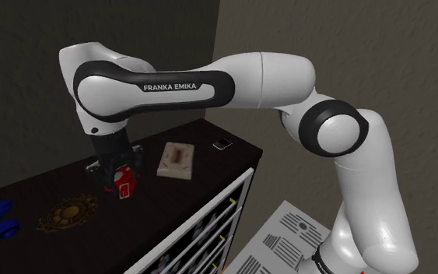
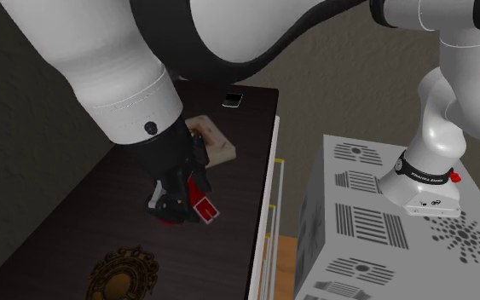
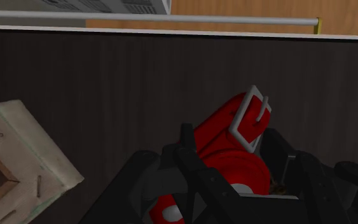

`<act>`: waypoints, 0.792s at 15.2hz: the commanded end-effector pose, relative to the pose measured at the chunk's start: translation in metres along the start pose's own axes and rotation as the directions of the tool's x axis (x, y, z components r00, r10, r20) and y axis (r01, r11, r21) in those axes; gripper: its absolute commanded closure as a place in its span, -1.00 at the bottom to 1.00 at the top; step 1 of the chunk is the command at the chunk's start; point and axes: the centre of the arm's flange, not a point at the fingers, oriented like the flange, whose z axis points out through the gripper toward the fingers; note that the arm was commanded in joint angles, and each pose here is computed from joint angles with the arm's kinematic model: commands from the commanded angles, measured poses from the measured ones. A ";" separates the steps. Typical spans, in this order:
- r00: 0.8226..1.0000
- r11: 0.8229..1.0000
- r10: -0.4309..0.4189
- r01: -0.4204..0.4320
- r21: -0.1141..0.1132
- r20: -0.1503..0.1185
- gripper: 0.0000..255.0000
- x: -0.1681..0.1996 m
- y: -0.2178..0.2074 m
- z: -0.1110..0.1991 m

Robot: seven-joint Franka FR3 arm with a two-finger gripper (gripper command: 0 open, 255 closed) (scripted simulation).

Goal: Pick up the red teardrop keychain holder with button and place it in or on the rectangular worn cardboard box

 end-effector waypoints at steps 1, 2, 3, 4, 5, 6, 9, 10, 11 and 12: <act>1.000 1.000 0.000 0.000 0.000 0.000 1.00 -0.002 0.001 -0.011; 1.000 1.000 0.000 0.000 0.000 0.000 1.00 -0.003 0.001 -0.016; 1.000 1.000 0.000 0.000 0.000 0.000 1.00 -0.004 0.002 -0.021; 1.000 1.000 0.000 0.000 0.000 0.000 1.00 -0.006 0.002 -0.026; 1.000 1.000 0.000 0.000 0.000 0.000 1.00 -0.007 0.003 -0.032; 1.000 1.000 0.000 0.000 0.000 0.000 1.00 -0.008 0.003 -0.037; 1.000 1.000 0.000 0.000 0.000 0.000 1.00 -0.011 0.004 -0.052; 1.000 1.000 0.000 0.000 0.000 0.000 1.00 -0.012 0.005 -0.057; 1.000 1.000 0.000 0.000 0.000 0.000 1.00 -0.013 0.005 -0.059; 1.000 1.000 0.000 0.000 0.000 0.000 1.00 -0.008 0.017 -0.060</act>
